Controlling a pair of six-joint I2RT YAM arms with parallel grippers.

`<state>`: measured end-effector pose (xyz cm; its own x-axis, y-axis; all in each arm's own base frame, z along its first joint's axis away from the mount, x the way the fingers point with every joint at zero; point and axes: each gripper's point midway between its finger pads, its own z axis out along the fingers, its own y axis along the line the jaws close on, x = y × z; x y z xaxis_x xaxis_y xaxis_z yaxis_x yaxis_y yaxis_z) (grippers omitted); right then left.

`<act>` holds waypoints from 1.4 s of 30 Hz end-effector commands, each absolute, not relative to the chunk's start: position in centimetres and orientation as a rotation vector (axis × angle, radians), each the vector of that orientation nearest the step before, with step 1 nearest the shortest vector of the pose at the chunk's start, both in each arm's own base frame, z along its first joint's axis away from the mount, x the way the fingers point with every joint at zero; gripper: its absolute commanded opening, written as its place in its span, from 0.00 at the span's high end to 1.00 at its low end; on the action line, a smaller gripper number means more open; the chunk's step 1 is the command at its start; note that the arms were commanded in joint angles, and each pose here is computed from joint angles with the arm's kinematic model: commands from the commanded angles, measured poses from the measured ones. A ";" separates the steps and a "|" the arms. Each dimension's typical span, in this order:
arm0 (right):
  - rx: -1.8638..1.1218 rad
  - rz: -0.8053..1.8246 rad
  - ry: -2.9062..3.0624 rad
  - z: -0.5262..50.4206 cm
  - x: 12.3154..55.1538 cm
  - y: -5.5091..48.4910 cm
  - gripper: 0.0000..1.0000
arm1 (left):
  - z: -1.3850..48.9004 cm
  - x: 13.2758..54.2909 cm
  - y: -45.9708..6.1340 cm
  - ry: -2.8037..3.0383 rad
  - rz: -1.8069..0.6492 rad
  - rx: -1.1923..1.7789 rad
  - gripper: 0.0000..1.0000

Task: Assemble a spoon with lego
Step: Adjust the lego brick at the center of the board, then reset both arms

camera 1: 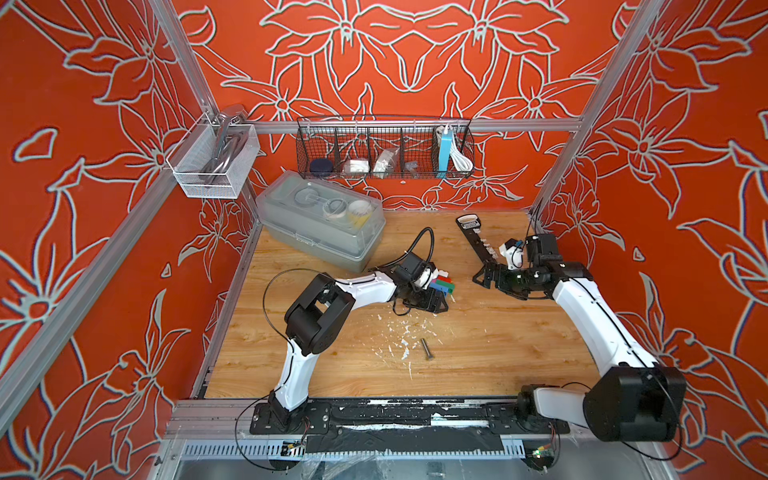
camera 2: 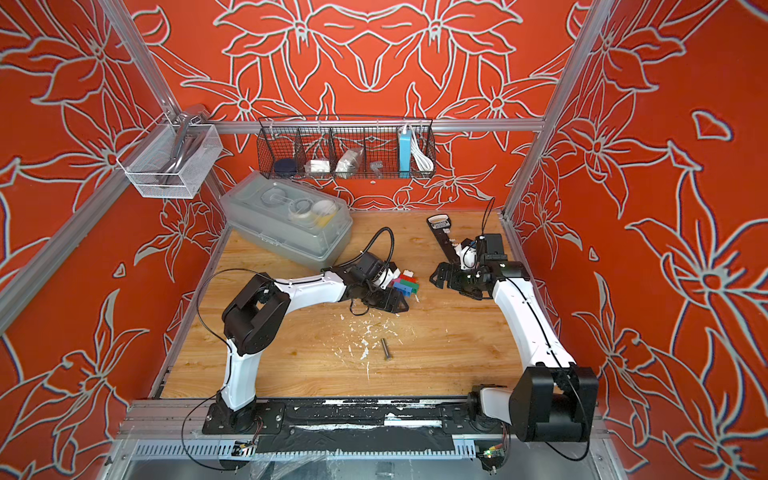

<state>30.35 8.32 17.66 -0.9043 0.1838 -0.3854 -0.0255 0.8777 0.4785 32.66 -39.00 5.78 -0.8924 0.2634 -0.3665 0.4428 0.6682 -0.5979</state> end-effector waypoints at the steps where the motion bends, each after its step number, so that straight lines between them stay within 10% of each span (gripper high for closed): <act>1: 0.107 0.701 2.606 18.1 29.9 8.5 0.00 | 7.0 33.1 -40.2 2.575 -1.056 0.546 0.19; 11: 0.161 0.499 2.560 17.9 29.9 5.6 0.00 | 9.1 32.7 -39.7 2.550 -0.982 0.557 0.17; 13: 0.204 0.391 2.505 17.8 30.2 4.0 0.00 | 10.7 32.2 -37.6 2.526 -0.942 0.534 0.02; 20: 0.250 -0.081 2.010 17.0 31.4 -2.8 0.00 | 17.4 34.0 -19.0 2.143 -0.612 0.164 0.02; 29: 0.216 -0.264 1.802 12.6 32.5 -4.9 0.00 | 13.3 33.8 1.1 1.917 0.094 -0.159 0.02; 42: -0.025 -0.234 1.960 9.4 37.0 -1.1 0.00 | 8.7 36.8 1.6 1.937 0.021 -0.121 0.02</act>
